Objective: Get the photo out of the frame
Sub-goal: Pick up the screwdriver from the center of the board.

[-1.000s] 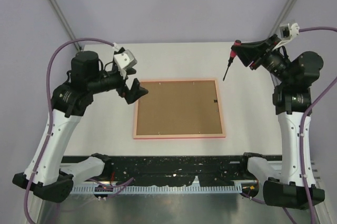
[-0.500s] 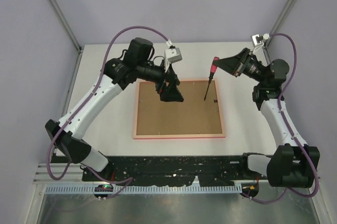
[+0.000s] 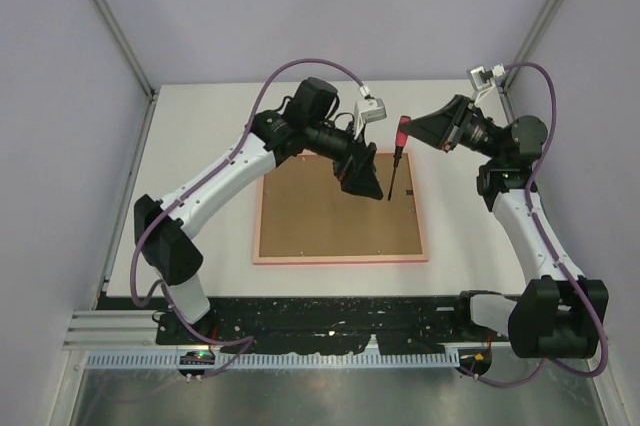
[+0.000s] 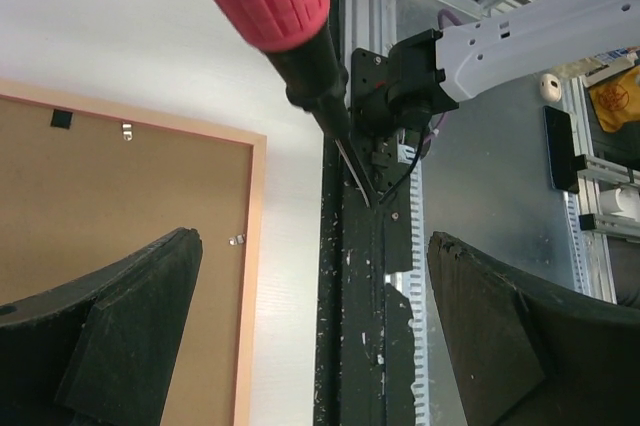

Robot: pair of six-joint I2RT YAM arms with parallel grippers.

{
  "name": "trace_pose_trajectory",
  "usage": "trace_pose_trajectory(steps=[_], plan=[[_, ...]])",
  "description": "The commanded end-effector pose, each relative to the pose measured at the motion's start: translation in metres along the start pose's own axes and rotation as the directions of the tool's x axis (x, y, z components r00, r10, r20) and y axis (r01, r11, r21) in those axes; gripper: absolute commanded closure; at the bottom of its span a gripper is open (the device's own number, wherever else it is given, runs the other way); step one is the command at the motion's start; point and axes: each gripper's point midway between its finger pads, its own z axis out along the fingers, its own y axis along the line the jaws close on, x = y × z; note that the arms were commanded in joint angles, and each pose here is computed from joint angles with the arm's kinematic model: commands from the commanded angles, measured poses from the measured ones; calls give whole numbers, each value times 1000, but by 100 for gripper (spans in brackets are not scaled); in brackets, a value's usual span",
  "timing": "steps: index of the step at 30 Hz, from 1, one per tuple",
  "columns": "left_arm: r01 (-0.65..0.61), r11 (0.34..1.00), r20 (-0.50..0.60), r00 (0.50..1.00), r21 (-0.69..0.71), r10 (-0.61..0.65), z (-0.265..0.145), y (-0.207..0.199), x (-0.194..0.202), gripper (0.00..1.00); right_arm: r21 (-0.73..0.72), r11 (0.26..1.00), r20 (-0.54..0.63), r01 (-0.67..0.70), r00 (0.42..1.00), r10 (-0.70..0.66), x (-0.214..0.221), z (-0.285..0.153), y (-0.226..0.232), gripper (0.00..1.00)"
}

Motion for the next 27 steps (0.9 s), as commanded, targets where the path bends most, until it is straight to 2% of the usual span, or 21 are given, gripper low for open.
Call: trace_pose_trajectory(steps=[1,5,10,12,16,18,21,25,27], plan=[[-73,995,46,996,62,70,10,-23,-27,0,-58,995,-1,80,997,-80,4,-4,27,92],[-89,988,2,996,126,90,28,-40,-22,0,-77,993,-10,94,995,-95,8,-6,31,92],[-43,984,-23,999,172,48,40,-43,-21,1,-115,990,0,83,997,-83,15,-8,28,92],[-37,985,-30,999,169,43,41,-40,-17,5,-112,992,4,58,998,-58,20,-9,25,92],[-28,985,-32,999,168,34,41,-40,-9,25,-99,992,17,81,997,-80,18,-11,26,92],[-24,987,-33,999,159,30,42,-39,-6,42,-102,991,19,91,996,-90,17,-12,30,92],[-22,992,-32,999,126,26,42,-34,-5,63,-99,990,26,98,995,-95,16,-12,31,92],[-9,996,-37,999,86,12,42,-26,-4,100,-77,993,15,94,996,-94,18,-15,29,92],[-8,997,-33,999,73,11,40,-24,-4,100,-65,990,-3,124,992,-125,22,-17,26,92]])
